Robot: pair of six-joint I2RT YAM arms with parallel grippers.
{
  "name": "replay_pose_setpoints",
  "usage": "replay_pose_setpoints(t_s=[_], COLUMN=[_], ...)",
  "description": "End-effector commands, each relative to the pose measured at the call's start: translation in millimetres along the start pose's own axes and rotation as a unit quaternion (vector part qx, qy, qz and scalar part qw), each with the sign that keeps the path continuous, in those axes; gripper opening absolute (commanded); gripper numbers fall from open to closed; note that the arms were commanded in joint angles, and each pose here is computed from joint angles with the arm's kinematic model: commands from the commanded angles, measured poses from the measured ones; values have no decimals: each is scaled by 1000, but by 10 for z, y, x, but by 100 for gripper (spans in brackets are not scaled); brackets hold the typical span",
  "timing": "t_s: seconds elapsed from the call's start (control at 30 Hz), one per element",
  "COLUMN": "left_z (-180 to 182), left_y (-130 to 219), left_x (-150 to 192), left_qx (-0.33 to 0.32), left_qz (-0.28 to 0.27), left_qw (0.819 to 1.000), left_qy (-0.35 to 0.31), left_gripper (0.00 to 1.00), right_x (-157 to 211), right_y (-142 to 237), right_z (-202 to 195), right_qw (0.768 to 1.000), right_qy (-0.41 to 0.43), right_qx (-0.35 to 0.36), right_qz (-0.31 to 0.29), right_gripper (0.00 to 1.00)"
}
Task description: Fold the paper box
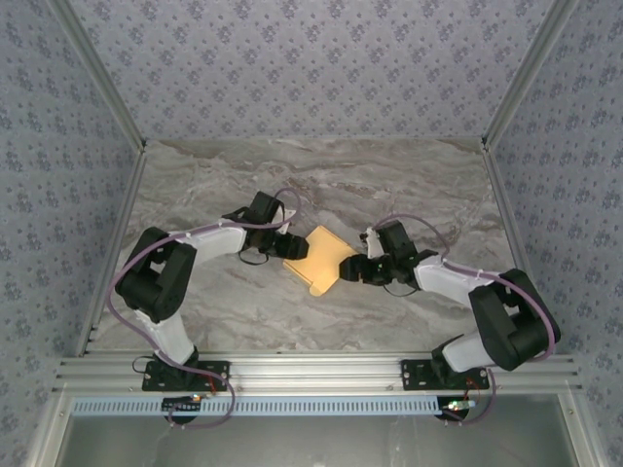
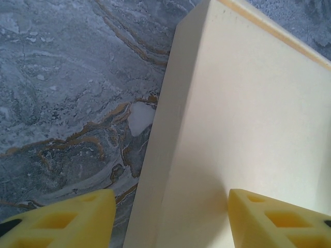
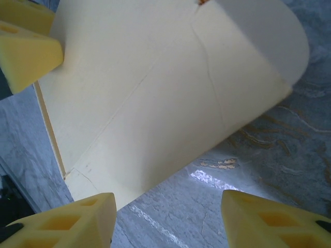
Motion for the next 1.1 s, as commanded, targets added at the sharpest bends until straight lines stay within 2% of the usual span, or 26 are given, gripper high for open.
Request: replay_pose_setpoints(t_s=[0.0,0.33,0.53,0.83,1.07], left_z=[49,39,32,38,71], left_y=[-53,-31,-13,-35,-82], left_x=[105,103,99,121,136], left_qx=[-5,-2,0,8,18], left_qz=[17,10,8,1,8], left_qw=[1000,1000,1000,999,998], left_qy=[6,11,13,33,53], left_gripper=[57,55,55,51,50], right_x=[-127,-71,-53,-157,-279], right_y=[1,-108,-187,-148,-71], right_z=[118,51,47,100,176], right_qw=[998,996,994,989,983], right_qy=[-29,-48,-61,-64,-60], right_qx=[-47,-57,-80,-102,-126], right_qz=[-38,-41,-49,-87,-118], right_gripper=[54,48,40,19,7])
Point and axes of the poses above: each hand's point on the last joint's axis, 136 mm out from that joint toward the fingers, its own y axis back along the fingers, its own z axis along the line the jaws close on, x = y × z, the point moved 2 cm from there along y, back along the fingers, and after that the axes turned 11 degrees about y, right-handed, at the moved point
